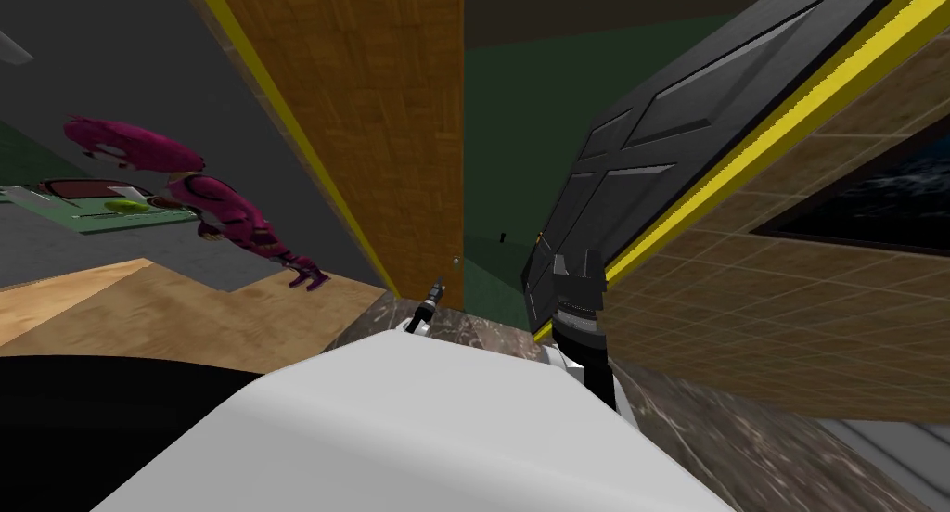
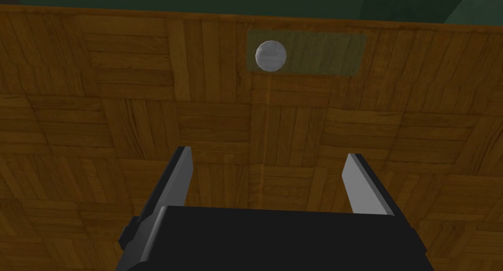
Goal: Push the door open
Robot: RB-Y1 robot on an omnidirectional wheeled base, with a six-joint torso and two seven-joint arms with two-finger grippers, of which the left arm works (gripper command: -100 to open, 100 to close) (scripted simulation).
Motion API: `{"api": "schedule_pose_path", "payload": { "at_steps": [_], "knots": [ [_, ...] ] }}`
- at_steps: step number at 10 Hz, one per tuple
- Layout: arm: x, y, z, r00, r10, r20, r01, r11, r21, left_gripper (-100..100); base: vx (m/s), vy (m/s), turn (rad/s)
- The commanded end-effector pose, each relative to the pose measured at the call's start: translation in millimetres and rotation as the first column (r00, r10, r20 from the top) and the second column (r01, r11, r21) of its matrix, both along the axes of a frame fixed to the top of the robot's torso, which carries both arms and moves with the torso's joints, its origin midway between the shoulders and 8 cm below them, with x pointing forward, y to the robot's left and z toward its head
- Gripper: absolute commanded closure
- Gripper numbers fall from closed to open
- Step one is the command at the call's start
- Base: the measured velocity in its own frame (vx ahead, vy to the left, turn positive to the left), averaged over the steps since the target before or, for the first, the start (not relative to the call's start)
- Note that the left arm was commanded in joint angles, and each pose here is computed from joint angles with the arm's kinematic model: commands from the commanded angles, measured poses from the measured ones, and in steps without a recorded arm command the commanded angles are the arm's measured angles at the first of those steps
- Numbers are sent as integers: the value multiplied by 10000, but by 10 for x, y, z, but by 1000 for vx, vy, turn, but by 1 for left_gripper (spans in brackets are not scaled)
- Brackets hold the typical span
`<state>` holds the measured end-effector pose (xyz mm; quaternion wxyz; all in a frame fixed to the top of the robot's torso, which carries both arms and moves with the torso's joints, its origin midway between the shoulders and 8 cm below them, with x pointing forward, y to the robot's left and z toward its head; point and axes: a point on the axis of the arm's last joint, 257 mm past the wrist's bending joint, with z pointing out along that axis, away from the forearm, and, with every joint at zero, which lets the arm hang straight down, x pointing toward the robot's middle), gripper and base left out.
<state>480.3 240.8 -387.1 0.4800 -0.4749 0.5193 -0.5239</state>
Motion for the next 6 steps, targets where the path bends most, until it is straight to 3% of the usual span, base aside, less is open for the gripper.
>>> {"api": "schedule_pose_path", "payload": {
  "at_steps": [1,6],
  "knots": [
    [0,0,0,10000,0,0,0,10000,0,-100,51,-5,2],
    [-2,23,-17,9999,124,-22,-124,9999,1,-100,169,-7,-24]
  ]
}}
